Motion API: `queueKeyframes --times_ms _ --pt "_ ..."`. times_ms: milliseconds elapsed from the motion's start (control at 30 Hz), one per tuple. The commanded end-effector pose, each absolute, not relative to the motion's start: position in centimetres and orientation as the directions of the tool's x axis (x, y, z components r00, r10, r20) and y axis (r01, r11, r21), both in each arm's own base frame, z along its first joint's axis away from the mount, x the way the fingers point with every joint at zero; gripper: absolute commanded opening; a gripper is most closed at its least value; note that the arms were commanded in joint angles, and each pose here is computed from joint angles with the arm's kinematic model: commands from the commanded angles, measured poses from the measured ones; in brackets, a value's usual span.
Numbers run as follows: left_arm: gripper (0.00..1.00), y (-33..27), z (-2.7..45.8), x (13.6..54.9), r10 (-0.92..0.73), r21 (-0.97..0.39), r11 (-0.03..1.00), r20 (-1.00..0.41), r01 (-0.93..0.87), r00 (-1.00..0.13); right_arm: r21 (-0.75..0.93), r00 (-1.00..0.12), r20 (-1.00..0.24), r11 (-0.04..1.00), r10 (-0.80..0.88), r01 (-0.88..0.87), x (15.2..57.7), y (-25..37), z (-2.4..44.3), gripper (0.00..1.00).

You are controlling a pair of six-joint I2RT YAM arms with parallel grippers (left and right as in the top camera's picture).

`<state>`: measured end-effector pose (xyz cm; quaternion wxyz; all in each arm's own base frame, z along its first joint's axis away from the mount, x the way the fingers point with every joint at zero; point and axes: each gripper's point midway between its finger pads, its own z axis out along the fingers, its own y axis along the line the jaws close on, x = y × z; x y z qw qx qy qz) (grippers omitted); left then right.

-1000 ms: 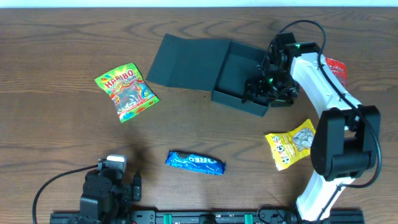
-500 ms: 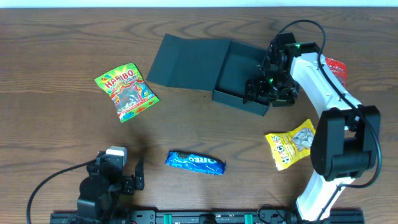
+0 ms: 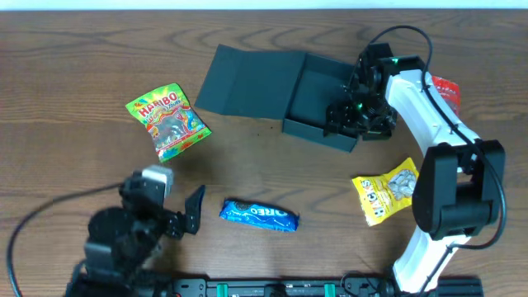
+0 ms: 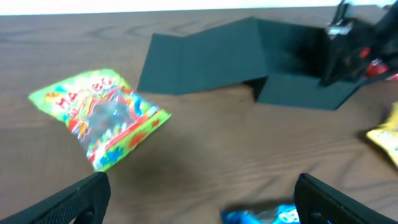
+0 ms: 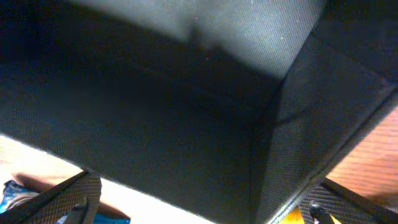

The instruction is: Pack container

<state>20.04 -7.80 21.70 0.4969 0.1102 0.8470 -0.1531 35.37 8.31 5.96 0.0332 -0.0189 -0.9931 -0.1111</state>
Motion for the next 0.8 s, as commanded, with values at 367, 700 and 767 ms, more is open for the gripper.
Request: queueKeyframes --times_ms 367,700,767 --pt "0.95 -18.1 18.8 26.7 0.099 -0.627 0.675 -0.445 0.389 -0.89 0.249 -1.0 -0.01 0.969 0.011 0.008 36.5 8.5 7.9 0.99" --pt "0.95 -22.0 16.8 30.0 -0.094 -0.82 0.566 -0.168 0.086 -0.981 0.278 -0.967 -0.248 0.96 0.052 -0.02 39.0 7.5 15.5 0.99" --pt "0.96 -23.8 16.5 30.6 -0.119 -0.782 0.616 -0.215 0.098 -0.969 0.233 -0.943 -0.322 0.972 0.084 0.007 40.8 5.8 17.6 0.99"
